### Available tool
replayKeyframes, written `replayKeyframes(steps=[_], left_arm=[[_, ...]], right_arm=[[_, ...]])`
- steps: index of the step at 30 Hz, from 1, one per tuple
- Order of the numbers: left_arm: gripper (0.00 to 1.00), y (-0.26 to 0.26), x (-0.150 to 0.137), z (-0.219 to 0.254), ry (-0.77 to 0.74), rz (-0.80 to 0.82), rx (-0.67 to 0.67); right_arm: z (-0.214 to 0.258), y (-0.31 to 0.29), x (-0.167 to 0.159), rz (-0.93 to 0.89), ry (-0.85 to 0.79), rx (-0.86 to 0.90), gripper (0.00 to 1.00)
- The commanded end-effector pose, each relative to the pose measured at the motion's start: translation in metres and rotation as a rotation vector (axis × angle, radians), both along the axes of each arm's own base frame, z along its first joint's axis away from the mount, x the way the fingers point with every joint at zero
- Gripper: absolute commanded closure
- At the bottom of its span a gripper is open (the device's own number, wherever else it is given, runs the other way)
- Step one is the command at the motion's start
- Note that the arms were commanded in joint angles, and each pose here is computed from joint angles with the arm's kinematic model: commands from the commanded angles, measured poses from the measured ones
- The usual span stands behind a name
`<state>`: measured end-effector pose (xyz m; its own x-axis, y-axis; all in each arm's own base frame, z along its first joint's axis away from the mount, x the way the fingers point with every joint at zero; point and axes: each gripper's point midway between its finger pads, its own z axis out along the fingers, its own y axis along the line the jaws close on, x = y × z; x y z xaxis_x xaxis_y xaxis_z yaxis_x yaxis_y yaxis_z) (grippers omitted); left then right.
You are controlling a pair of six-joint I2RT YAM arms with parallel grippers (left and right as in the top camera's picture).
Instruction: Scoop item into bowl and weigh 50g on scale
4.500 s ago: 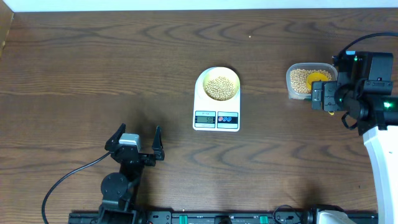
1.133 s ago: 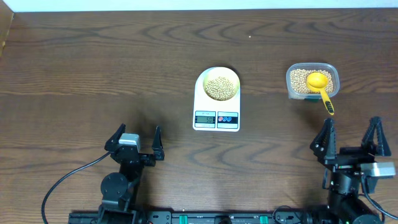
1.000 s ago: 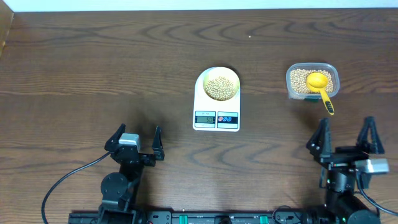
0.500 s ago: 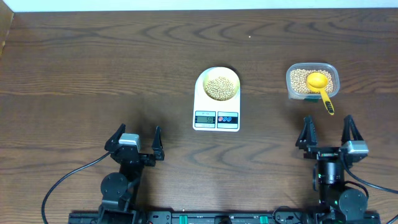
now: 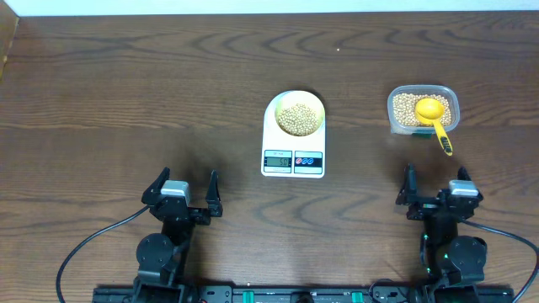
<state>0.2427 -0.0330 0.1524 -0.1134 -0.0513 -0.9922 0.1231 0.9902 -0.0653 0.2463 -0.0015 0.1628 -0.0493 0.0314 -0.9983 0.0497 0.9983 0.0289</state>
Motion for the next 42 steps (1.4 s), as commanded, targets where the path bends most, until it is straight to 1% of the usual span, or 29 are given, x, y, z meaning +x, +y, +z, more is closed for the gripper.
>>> replayKeyframes(steps=[1,2,3,13,19,36,42], left_arm=[[0.00,0.007,0.000,-0.016,0.048,0.035,0.017],[0.00,0.007,0.000,-0.016,0.048,0.035,0.017],[0.00,0.007,0.000,-0.016,0.048,0.035,0.017],[0.00,0.007,0.000,-0.016,0.048,0.035,0.017],[0.00,0.007,0.000,-0.016,0.048,0.035,0.017],[0.00,0.007,0.000,-0.016,0.049,0.035,0.017],[0.00,0.007,0.000,-0.016,0.048,0.035,0.017]], right_arm=[[-0.003,0.020,-0.001,0.128,0.009,-0.236,0.01],[-0.007,0.024,-0.001,0.156,0.020,-0.291,0.01],[-0.007,0.024,-0.001,0.158,0.020,-0.307,0.01],[-0.007,0.004,0.000,0.073,0.033,-0.314,0.01],[-0.007,0.003,0.000,0.067,0.032,-0.252,0.01],[-0.006,0.002,0.000,0.058,0.030,-0.210,0.01],[-0.005,-0.005,0.000,0.015,0.029,-0.212,0.01]])
